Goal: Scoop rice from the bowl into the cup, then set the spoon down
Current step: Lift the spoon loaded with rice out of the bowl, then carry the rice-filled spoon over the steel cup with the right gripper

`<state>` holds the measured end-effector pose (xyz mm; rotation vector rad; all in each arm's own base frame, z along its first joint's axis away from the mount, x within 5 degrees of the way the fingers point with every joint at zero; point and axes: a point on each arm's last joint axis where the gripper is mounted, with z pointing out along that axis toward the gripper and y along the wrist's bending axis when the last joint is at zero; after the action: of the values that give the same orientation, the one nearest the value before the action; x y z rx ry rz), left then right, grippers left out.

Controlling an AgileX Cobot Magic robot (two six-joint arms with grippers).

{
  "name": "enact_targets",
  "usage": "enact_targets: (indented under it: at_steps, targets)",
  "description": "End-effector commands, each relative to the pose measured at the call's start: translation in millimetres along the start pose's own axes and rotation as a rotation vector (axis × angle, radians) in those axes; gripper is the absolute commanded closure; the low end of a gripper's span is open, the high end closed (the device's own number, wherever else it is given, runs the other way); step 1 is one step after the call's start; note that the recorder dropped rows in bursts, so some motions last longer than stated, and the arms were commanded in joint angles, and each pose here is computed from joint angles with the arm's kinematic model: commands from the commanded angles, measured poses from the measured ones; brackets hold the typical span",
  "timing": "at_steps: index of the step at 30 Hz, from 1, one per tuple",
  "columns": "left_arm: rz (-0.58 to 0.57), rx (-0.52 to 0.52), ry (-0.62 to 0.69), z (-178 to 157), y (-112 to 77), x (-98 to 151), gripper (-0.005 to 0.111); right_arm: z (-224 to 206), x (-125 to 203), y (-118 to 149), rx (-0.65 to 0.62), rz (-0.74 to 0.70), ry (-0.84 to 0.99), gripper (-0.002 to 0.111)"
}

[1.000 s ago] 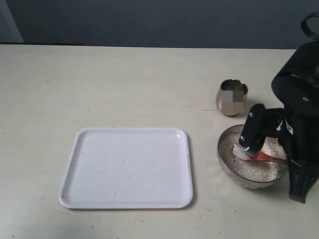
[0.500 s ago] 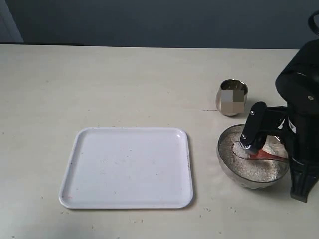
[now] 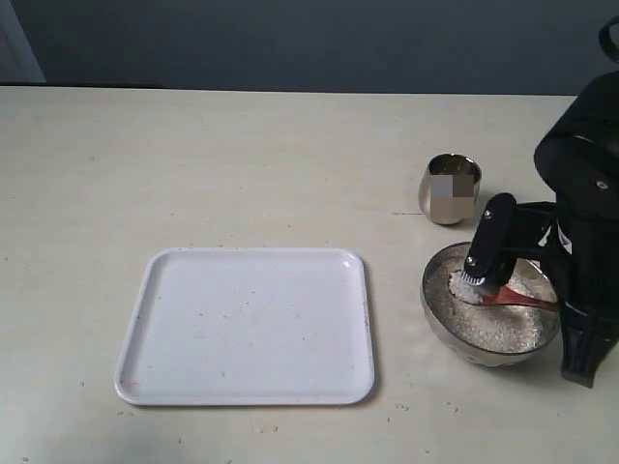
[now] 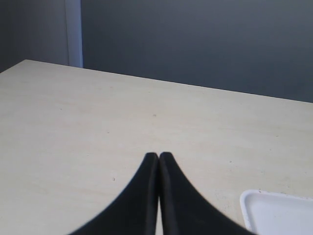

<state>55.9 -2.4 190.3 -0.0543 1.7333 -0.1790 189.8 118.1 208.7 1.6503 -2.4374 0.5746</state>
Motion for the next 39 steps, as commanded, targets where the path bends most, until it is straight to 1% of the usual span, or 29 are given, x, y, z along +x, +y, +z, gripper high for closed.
enact_targets:
  at_steps: [1,9,16,25,32,35,39]
  targets:
    - [-0.005,0.011,-0.018,-1,-0.9,-2,0.106,-12,-1,-10,0.025,0.025,-0.049,0.109]
    - [-0.005,0.011,-0.018,-1,-0.9,-2,0.106,-13,9,-33,-0.010,0.105,-0.071,0.109]
    - [-0.005,0.011,-0.018,-1,-0.9,-2,0.106,-12,10,-32,-0.038,0.101,-0.080,0.109]
    - [-0.005,0.011,-0.018,-1,-0.9,-2,0.106,-12,10,-32,-0.035,0.081,-0.080,0.109]
    - [-0.005,0.011,-0.018,-1,-0.9,-2,0.106,-13,10,-35,-0.009,0.074,-0.072,0.109]
    - [-0.005,0.011,-0.018,-1,-0.9,-2,0.106,-18,10,-40,-0.002,0.092,-0.091,0.109]
    - [-0.005,0.011,-0.018,-1,-0.9,-2,0.106,-29,12,-54,-0.009,0.139,-0.143,0.109]
